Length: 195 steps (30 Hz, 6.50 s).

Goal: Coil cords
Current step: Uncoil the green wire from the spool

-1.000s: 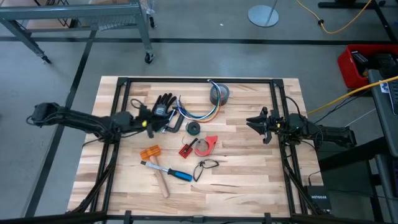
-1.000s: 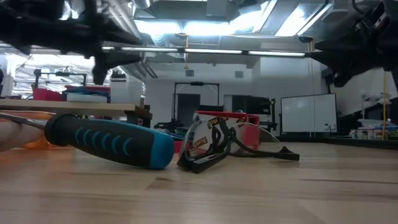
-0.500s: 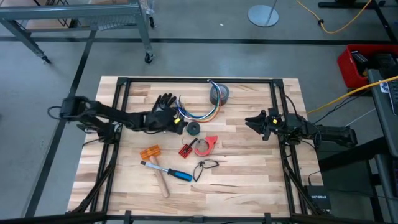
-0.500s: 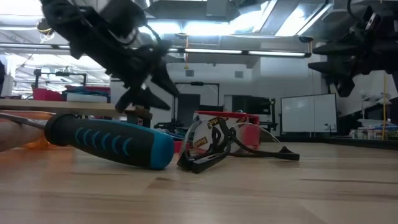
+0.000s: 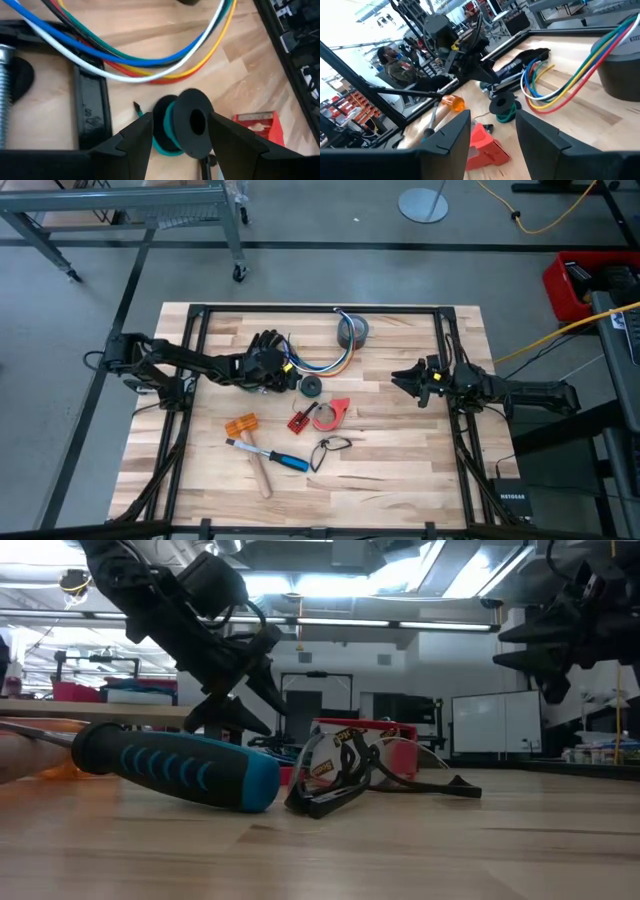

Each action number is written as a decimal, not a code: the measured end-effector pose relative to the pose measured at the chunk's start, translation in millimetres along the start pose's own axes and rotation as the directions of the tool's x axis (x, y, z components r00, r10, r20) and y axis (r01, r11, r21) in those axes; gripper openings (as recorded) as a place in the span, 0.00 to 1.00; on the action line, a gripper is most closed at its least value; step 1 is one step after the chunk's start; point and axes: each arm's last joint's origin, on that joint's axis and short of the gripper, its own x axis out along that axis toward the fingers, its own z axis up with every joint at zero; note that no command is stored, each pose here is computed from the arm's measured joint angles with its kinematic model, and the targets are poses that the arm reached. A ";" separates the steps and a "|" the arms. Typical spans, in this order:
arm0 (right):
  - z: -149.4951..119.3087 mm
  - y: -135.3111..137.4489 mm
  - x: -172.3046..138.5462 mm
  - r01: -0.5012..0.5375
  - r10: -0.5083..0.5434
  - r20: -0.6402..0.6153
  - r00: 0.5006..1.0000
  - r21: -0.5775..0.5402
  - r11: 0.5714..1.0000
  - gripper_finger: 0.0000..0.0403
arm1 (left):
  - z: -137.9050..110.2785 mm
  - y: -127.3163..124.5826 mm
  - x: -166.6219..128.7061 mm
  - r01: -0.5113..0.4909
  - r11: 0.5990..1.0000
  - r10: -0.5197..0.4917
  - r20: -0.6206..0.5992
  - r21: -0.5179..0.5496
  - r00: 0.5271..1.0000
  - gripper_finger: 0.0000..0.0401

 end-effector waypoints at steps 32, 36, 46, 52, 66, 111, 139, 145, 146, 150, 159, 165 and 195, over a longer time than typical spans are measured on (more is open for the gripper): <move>-0.5 -0.2 1.5 0.004 -0.004 -0.006 1.000 -0.009 1.000 0.40 | -16.5 -18.0 47.3 0.104 0.995 -0.104 -0.095 -0.006 0.990 0.03; -0.5 -0.1 1.5 0.004 -0.004 -0.006 1.000 -0.009 1.000 0.40 | -15.3 -20.1 45.8 0.127 0.992 -0.126 -0.091 0.003 0.988 0.02; 0.8 0.8 1.4 -0.006 0.006 0.008 1.000 -0.016 1.000 0.40 | 17.2 -35.3 24.9 0.245 0.967 -0.250 0.066 0.077 0.966 0.01; 7.2 4.9 1.1 -0.041 0.046 0.075 0.996 -0.067 0.997 0.40 | 47.8 -47.6 9.0 0.355 0.922 -0.385 0.264 0.157 0.884 0.00; 17.1 7.0 -0.4 0.057 -0.010 0.228 0.974 -0.199 0.978 0.40 | 47.0 -66.5 -2.8 0.534 0.816 -0.577 0.268 0.219 0.772 0.00; 36.8 38.4 113.4 -0.031 0.000 -0.048 0.999 -0.658 0.752 0.39 | 20.3 -108.3 -11.9 0.605 0.742 -0.652 0.100 0.287 0.752 0.00; 66.4 57.6 105.0 -0.031 0.016 -0.028 0.999 -0.727 0.686 0.02 | 7.3 -97.1 -2.6 0.553 0.813 -0.551 -0.064 0.185 0.832 0.00; 74.2 62.5 122.9 0.028 -0.043 0.001 0.999 -0.767 0.641 0.02 | 4.5 -104.6 -7.5 0.615 0.767 -0.614 -0.069 0.185 0.786 0.00; 73.5 61.8 127.4 0.041 -0.065 0.000 0.998 -0.769 0.638 0.02 | 3.9 -106.7 -9.1 0.633 0.751 -0.632 -0.070 0.187 0.771 0.00; 69.0 59.2 145.6 0.063 -0.126 -0.021 0.992 -0.776 0.628 0.01 | 0.2 -113.8 -14.5 0.688 0.700 -0.687 -0.079 0.192 0.722 0.00; 61.0 52.4 183.9 -0.038 -0.107 -0.141 0.984 -0.757 0.652 0.01 | 0.3 -125.4 -25.4 0.756 0.598 -0.779 -0.028 0.266 0.626 0.00; 47.7 49.5 194.4 -0.176 -0.040 -0.298 0.954 -0.662 0.729 0.01 | 10.5 -127.3 -29.4 0.745 0.545 -0.817 0.044 0.386 0.575 0.00; 32.6 42.5 159.8 -0.287 -0.102 -0.653 0.751 -0.461 0.840 0.01 | 66.6 -95.7 -36.7 0.520 0.703 -0.652 0.147 0.486 0.744 0.01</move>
